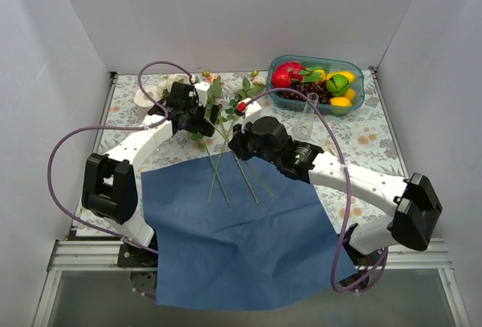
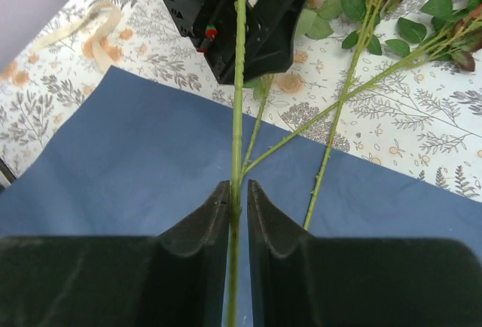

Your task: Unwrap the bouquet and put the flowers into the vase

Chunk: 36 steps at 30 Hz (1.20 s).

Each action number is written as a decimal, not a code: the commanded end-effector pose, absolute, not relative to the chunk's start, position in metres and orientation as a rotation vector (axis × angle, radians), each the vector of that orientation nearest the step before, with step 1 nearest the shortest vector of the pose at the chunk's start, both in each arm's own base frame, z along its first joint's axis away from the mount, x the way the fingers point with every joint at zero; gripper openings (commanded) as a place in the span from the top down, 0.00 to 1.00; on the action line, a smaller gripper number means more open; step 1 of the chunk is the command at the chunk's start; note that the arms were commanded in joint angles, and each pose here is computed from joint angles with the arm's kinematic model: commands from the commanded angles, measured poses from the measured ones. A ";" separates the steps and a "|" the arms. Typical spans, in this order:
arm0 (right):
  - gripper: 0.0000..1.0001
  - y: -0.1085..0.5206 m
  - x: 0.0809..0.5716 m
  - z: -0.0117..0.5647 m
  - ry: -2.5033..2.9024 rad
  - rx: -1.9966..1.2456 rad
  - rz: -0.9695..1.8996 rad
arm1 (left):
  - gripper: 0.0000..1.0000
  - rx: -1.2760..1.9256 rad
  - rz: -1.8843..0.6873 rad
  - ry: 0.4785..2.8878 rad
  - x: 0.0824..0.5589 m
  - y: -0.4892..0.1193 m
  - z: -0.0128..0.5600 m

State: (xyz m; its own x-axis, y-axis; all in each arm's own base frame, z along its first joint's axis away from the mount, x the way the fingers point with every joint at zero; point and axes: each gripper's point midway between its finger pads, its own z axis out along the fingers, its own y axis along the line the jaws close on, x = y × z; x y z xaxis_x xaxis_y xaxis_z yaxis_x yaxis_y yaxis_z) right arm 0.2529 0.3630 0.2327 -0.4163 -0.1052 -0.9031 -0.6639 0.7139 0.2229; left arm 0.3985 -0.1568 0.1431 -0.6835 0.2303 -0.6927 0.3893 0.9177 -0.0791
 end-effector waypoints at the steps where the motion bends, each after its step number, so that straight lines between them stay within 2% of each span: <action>1: 0.73 0.384 0.253 0.234 1.917 -0.643 0.769 | 0.06 0.567 -0.204 2.198 0.392 -0.167 0.172; 7: 0.63 0.420 0.263 0.232 1.924 -0.721 0.815 | 0.11 0.630 -0.117 2.129 0.382 -0.176 0.181; 11: 0.64 0.430 0.264 0.218 1.951 -0.738 0.830 | 0.11 0.651 -0.085 2.101 0.379 -0.175 0.182; 12: 0.65 0.430 0.264 0.218 1.954 -0.736 0.833 | 0.11 0.658 -0.074 2.101 0.377 -0.174 0.181; 14: 0.74 0.429 0.264 0.213 1.971 -0.733 0.822 | 0.11 0.661 -0.061 2.095 0.377 -0.173 0.180; 15: 0.81 0.428 0.264 0.213 1.969 -0.733 0.821 | 0.11 0.662 -0.056 2.096 0.375 -0.171 0.179; 16: 0.92 0.427 0.264 0.210 1.975 -0.726 0.813 | 0.10 0.659 -0.053 2.095 0.376 -0.171 0.179; 18: 0.99 0.425 0.265 0.215 1.962 -0.724 0.809 | 0.07 0.657 -0.046 2.097 0.375 -0.169 0.178; 20: 0.99 0.422 0.269 0.223 1.943 -0.719 0.790 | 0.02 0.643 -0.026 2.101 0.377 -0.167 0.178; 31: 0.99 0.348 0.294 0.325 1.691 -0.553 0.622 | 0.02 0.581 0.064 2.095 0.380 -0.151 0.185; 36: 0.99 0.317 0.311 0.358 1.614 -0.445 0.544 | 0.02 0.568 0.016 2.047 0.379 -0.156 0.221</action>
